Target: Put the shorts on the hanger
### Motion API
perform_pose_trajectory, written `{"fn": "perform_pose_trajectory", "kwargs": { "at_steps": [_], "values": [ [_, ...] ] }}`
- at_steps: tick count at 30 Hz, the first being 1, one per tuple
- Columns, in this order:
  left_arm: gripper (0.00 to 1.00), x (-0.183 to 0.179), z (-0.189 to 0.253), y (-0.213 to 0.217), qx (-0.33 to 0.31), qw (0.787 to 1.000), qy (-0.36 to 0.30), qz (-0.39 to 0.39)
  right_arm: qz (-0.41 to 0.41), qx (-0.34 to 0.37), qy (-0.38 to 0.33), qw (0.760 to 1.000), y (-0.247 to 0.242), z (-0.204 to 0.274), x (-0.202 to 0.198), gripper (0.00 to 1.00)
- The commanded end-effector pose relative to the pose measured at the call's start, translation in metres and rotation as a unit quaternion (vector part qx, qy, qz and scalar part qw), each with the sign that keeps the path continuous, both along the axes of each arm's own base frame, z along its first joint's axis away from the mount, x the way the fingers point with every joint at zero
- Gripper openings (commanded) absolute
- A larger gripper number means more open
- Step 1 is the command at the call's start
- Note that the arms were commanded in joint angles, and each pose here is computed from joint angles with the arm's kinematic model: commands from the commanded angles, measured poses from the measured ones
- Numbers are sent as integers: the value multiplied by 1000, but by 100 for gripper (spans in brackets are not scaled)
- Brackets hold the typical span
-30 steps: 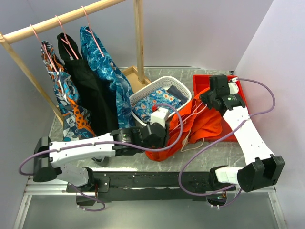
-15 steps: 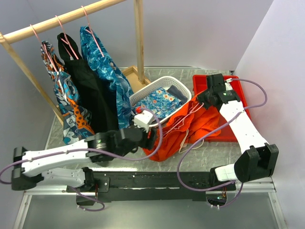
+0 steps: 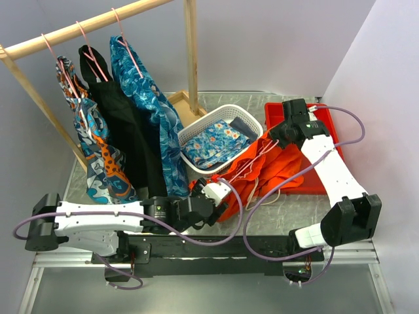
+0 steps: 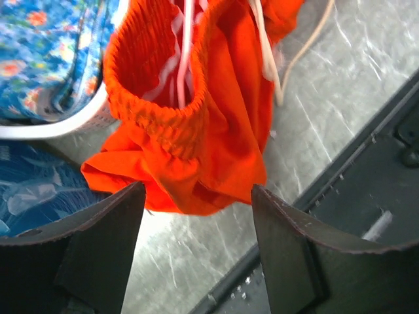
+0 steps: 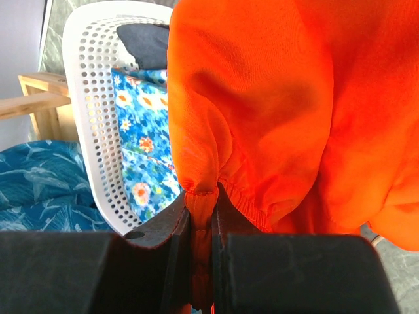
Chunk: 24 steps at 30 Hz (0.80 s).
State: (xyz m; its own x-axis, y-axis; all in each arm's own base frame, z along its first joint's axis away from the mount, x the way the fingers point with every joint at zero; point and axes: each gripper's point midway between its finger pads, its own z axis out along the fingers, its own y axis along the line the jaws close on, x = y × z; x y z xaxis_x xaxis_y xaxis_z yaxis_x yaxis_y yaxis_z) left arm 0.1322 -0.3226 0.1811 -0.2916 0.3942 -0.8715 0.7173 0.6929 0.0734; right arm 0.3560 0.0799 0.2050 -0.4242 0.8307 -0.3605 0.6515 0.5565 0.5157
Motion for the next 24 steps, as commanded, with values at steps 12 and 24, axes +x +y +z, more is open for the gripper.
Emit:
{"fn": "perform_pose_trajectory", "kwargs": {
  "at_steps": [12, 24],
  "values": [
    [64, 34, 19, -38, -99, 991, -83, -28, 10, 18, -30, 999, 3, 32, -12, 0],
    [40, 45, 23, -50, -143, 980, -125, -54, 25, 45, -48, 998, 12, 45, -15, 0]
  ]
}}
